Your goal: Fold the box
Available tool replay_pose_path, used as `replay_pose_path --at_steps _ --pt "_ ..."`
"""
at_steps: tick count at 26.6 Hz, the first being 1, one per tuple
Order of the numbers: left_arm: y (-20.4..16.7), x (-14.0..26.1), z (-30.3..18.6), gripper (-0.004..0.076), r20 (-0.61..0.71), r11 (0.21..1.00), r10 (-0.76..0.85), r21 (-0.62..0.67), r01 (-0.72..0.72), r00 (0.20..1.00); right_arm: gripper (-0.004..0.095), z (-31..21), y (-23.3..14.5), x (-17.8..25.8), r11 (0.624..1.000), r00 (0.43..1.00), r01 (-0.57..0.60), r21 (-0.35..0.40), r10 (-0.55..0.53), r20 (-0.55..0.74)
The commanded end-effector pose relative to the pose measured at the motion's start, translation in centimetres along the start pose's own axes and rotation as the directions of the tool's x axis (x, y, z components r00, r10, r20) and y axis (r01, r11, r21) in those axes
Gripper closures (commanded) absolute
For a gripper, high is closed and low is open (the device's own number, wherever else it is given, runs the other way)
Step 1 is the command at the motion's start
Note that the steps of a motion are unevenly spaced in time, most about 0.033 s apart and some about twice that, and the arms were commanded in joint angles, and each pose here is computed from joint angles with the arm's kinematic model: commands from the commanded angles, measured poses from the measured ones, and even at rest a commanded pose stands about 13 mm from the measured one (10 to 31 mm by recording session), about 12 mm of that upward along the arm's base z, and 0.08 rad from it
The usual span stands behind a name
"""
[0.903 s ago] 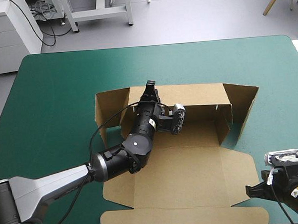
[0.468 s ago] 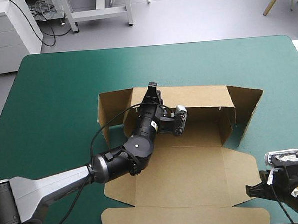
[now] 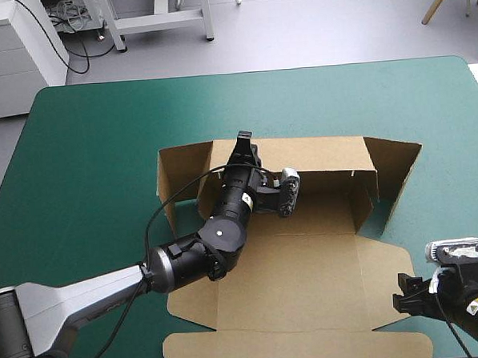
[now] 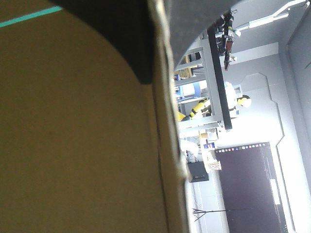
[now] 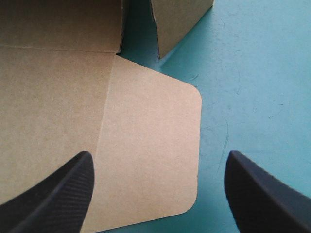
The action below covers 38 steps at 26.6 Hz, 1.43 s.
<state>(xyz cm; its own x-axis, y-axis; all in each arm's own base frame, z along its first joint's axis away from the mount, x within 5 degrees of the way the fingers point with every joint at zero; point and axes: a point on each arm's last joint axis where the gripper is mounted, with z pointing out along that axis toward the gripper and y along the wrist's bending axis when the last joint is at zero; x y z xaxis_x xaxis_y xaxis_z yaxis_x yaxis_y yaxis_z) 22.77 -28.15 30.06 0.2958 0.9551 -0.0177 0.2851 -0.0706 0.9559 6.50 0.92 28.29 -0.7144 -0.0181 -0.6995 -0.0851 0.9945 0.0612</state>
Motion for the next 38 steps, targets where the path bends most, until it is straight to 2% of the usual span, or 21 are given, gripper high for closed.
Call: replay_pose_path --at_steps 1,4,8,14,19,24,30,35,38 --pt "2.2 0.1 -1.3 0.0734 0.022 0.997 -0.015 -0.081 0.016 1.000 0.0235 -0.5 0.1 -1.3 0.998 0.994 -0.058 -0.008 0.059 0.088" --pt "2.2 0.1 -1.3 0.0734 0.022 0.997 -0.015 -0.081 0.016 1.000 0.0236 -0.8 0.0 -2.3 0.994 0.987 -0.107 -0.010 0.108 0.118" --pt "2.2 0.1 -1.3 0.0734 0.022 0.997 -0.015 -0.081 0.016 1.000 0.0254 -2.2 -0.2 -5.5 0.995 0.977 -0.099 0.000 0.097 0.190" --pt "2.2 0.1 -1.3 0.0734 0.021 0.997 -0.022 -0.075 0.023 1.000 0.0278 -3.8 -1.0 -13.6 0.996 0.970 -0.081 0.026 0.072 0.234" --pt "2.0 0.2 -1.3 0.0734 0.016 0.997 -0.042 -0.059 0.043 0.999 0.0282 -2.6 -1.8 -19.8 0.997 0.971 -0.078 0.025 0.070 0.229" --pt "2.0 0.2 -1.3 0.0734 0.013 0.997 -0.042 -0.059 0.043 0.999 0.0282 0.6 -3.0 -24.5 0.997 0.979 -0.074 0.026 0.067 0.194" --pt "2.0 0.2 -1.3 0.0734 0.013 0.997 -0.042 -0.059 0.043 0.999 0.0294 6.4 -4.4 -27.0 0.997 0.991 -0.079 0.027 0.075 0.111" --pt "2.0 0.2 -1.3 0.0734 0.008 0.996 -0.059 -0.060 0.059 0.998 0.0334 10.9 -5.2 -26.7 0.995 0.995 -0.097 0.022 0.097 0.000" --pt "2.0 0.2 -1.3 0.0734 0.011 0.991 -0.116 -0.060 0.116 0.993 0.0378 11.7 -5.3 -26.2 0.999 0.997 -0.040 0.013 0.041 -0.061"
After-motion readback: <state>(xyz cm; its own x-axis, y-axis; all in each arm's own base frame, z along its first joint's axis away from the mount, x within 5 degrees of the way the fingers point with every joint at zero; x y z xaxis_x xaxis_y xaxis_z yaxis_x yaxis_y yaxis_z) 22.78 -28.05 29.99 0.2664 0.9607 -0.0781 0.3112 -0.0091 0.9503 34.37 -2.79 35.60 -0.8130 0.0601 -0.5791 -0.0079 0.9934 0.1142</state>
